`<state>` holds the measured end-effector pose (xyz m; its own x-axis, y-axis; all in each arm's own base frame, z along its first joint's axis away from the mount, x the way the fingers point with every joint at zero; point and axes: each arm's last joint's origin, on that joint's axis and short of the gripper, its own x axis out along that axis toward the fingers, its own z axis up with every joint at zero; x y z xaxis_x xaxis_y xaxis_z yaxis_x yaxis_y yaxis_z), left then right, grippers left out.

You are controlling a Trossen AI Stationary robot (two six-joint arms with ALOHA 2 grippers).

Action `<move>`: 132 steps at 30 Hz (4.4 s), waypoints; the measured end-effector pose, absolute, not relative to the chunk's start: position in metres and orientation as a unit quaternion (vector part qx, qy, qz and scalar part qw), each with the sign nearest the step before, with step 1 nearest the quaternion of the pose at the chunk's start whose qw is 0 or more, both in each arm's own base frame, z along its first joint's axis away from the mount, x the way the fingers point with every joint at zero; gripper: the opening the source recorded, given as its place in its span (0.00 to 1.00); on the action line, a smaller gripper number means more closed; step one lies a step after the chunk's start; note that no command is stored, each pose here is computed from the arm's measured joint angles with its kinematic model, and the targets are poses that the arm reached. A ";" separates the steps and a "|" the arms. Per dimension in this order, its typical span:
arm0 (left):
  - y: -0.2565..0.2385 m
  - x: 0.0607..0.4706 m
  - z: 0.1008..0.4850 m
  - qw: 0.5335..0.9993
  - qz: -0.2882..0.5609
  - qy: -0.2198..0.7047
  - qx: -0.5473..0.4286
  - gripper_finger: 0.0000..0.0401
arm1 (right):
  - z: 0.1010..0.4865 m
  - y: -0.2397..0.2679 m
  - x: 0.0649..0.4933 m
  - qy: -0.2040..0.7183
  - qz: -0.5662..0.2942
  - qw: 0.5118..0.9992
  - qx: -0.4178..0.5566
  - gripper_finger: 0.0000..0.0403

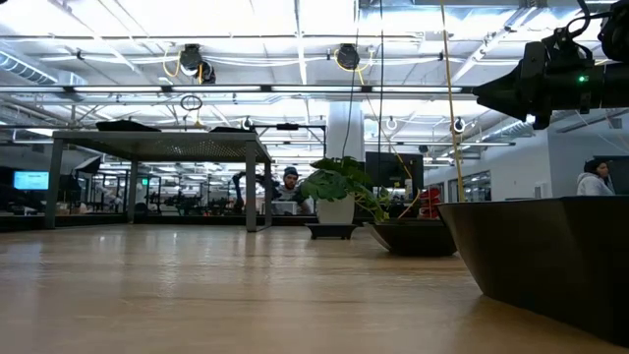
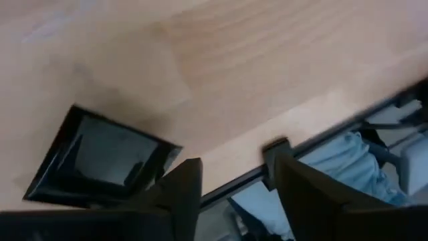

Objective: Pick & Place Mini shaped plates
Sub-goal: Stack the square plate on top of the square plate on the shelf

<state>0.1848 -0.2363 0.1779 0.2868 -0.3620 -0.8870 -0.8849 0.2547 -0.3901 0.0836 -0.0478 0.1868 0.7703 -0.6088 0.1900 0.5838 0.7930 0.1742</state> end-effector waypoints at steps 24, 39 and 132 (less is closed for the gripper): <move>-0.222 0.183 0.163 0.485 0.366 0.560 -0.564 0.62 | 0.187 -0.048 0.084 -0.119 -0.317 0.939 0.053 0.38; -0.219 0.186 0.162 0.447 0.371 0.592 -0.558 0.62 | 0.187 -0.048 0.084 -0.119 -0.317 0.939 0.053 0.38; -0.144 0.242 0.142 0.796 0.133 0.591 0.013 0.04 | 0.187 -0.048 0.084 -0.119 -0.318 0.939 0.053 0.38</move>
